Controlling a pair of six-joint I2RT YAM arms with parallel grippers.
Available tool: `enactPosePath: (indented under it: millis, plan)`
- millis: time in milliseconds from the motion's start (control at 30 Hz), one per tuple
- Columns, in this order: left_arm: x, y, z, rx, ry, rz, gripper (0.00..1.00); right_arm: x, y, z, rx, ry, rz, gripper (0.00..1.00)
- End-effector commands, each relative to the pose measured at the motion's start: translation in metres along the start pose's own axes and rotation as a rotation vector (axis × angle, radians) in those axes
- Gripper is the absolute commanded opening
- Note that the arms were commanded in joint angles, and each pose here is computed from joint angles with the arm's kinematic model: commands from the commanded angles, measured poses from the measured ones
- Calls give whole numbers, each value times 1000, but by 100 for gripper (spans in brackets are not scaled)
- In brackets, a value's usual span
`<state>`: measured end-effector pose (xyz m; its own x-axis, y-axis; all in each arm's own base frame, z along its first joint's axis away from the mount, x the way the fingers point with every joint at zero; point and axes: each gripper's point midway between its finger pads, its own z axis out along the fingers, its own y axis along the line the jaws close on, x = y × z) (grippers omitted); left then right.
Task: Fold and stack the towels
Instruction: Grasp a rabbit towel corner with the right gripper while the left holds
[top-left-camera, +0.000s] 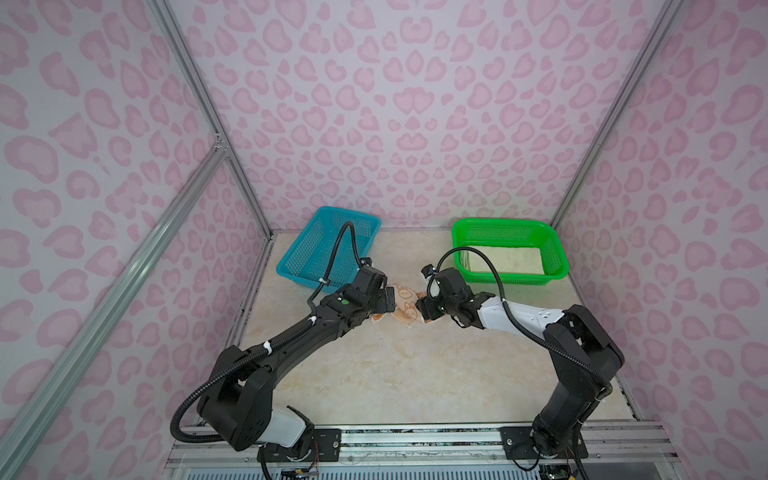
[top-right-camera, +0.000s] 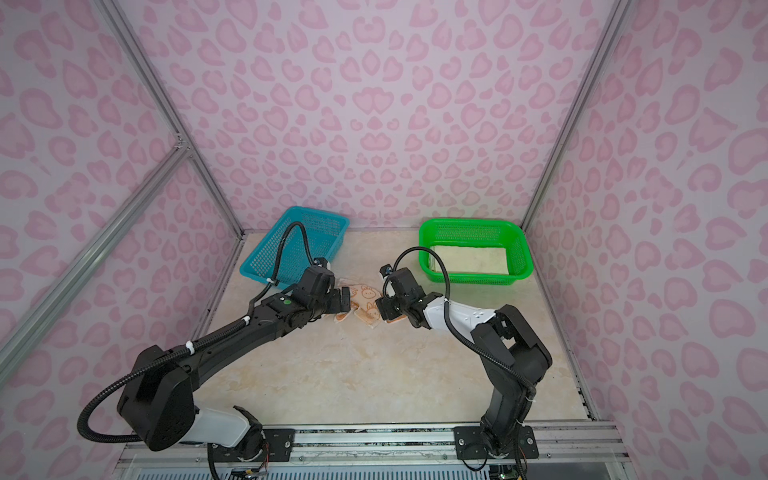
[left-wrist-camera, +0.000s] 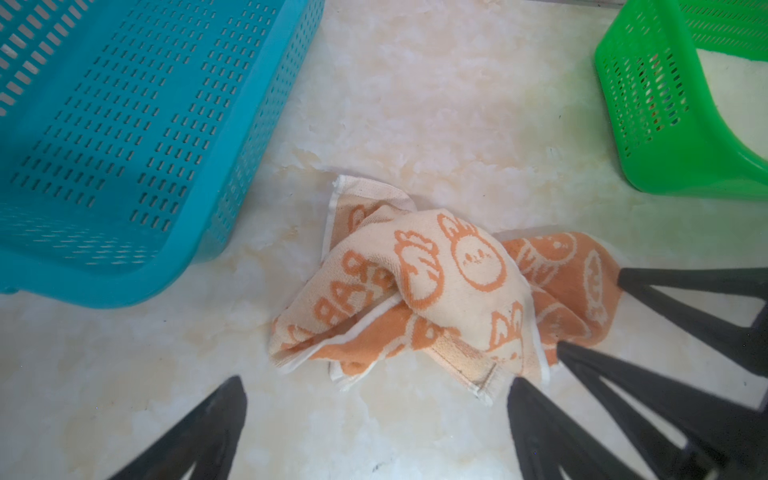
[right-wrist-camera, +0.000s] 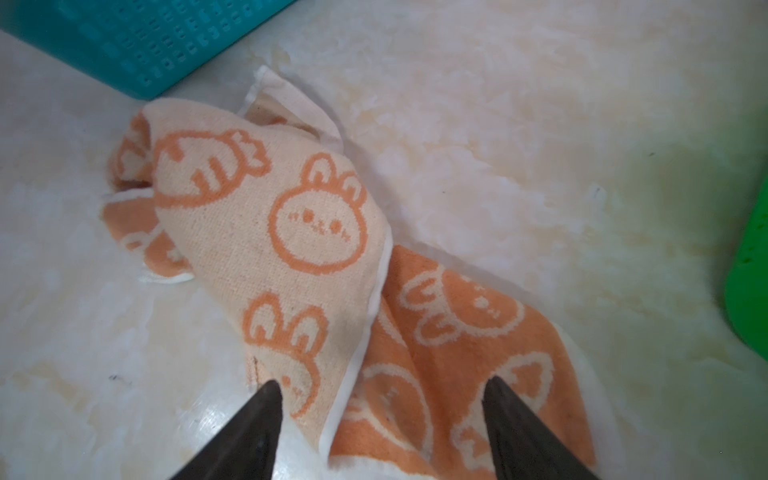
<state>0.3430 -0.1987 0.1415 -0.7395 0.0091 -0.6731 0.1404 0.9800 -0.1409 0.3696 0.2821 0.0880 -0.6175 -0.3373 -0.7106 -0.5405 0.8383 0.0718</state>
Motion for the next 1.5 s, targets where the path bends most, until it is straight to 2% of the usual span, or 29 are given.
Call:
enactPosePath:
  millis: [0, 200, 333, 567, 733, 967, 1100, 1267, 1300, 1367, 1467]
  plan:
    - [3, -19, -3, 103, 2, 79, 98, 9, -25, -6, 57, 10, 67, 72]
    - [31, -55, 8, 161, 70, 269, 93, 40, -68, -30, 165, 82, 87, 68]
    - [37, -78, 19, 173, 104, 345, 87, 56, -87, -40, 177, 120, 137, 66]
    - [23, -94, 24, 198, 64, 322, 86, 58, -98, -21, 167, 126, 190, 64]
    - [18, -87, 19, 171, 38, 315, 86, 49, -100, -1, 157, 102, 232, 60]
    - [22, -75, 15, 133, 28, 322, 87, 55, -95, 15, 134, 136, 242, 52]
    - [22, -72, 14, 123, 18, 326, 88, 61, -91, 20, 123, 151, 245, 42]
    - [22, -70, 13, 118, 9, 330, 92, 55, -79, 22, 52, 115, 235, 7]
    - [21, -69, 12, 116, 5, 329, 94, 50, -76, 20, 36, 98, 227, 3]
    - [21, -69, 11, 116, 1, 332, 100, 39, -73, 14, 22, 67, 212, 0]
    - [19, -69, 7, 125, -13, 336, 98, 21, -66, 1, -1, 32, 190, 0]
